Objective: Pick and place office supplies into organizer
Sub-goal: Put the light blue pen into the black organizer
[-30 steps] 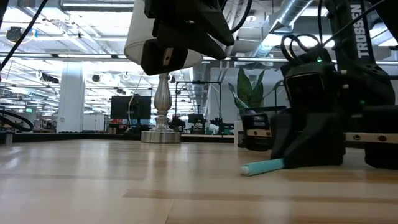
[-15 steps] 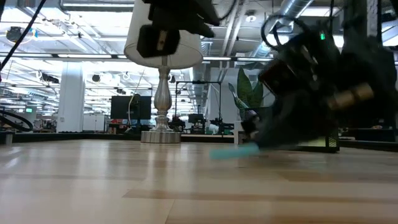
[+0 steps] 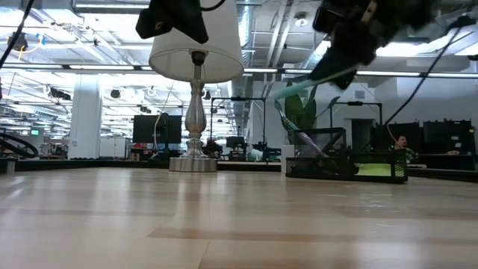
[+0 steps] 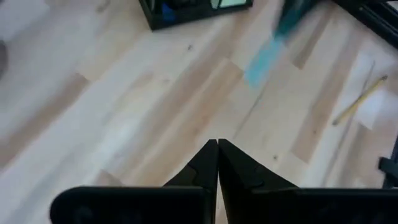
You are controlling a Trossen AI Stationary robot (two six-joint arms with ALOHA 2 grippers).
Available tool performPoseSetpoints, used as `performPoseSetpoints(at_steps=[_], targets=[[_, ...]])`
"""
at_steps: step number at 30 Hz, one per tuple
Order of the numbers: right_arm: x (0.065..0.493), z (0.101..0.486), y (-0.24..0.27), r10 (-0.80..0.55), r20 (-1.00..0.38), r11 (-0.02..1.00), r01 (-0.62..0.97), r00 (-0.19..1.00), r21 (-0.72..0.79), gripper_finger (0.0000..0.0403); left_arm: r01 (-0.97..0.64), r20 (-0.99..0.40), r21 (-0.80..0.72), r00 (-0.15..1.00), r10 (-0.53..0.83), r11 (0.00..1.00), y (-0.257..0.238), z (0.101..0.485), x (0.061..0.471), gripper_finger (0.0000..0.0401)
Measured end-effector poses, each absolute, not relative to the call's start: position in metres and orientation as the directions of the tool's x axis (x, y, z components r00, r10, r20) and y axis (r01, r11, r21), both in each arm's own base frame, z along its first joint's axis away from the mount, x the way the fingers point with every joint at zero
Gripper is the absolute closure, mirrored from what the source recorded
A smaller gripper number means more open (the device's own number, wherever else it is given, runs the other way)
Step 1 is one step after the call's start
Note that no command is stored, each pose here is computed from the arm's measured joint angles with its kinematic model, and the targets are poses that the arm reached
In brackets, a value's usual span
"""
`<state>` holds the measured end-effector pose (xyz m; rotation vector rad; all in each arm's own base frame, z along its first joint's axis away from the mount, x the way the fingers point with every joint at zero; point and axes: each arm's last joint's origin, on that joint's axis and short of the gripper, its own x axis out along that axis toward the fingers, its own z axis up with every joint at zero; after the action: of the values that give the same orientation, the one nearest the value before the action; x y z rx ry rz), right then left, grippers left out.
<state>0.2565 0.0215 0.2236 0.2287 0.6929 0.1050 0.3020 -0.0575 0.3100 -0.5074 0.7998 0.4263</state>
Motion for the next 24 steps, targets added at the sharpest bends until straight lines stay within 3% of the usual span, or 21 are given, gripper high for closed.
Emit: performPoseSetpoints(at_steps=[5,9,13,16,24], targets=[[0.233,0.29,-0.014,-0.182,-0.738,0.965,0.261,0.65,-0.009,0.0383,-0.492,-0.755,-0.199,0.629,0.188,0.847,-0.048,0.314,0.3,0.04],[0.223,0.329,-0.042,-0.315,-0.776,0.905,0.421,0.547,-0.07,0.0386,-0.459,-0.759,-0.136,0.618,0.206,0.878,-0.041,0.314,0.3,0.0401],[0.221,0.334,-0.07,-0.322,-0.859,0.821,0.57,0.399,-0.043,0.0386,-0.441,-0.762,-0.091,0.609,0.223,0.893,-0.035,0.314,0.301,0.0401],[0.223,0.319,-0.085,-0.24,-0.931,0.785,0.619,0.276,-0.019,0.0386,-0.434,-0.761,-0.068,0.605,0.235,0.898,-0.03,0.314,0.301,0.0401],[0.257,0.285,-0.102,-0.172,-0.959,0.813,0.582,0.226,-0.008,0.0386,-0.4,-0.763,-0.001,0.593,0.258,0.916,-0.018,0.313,0.302,0.0401]])
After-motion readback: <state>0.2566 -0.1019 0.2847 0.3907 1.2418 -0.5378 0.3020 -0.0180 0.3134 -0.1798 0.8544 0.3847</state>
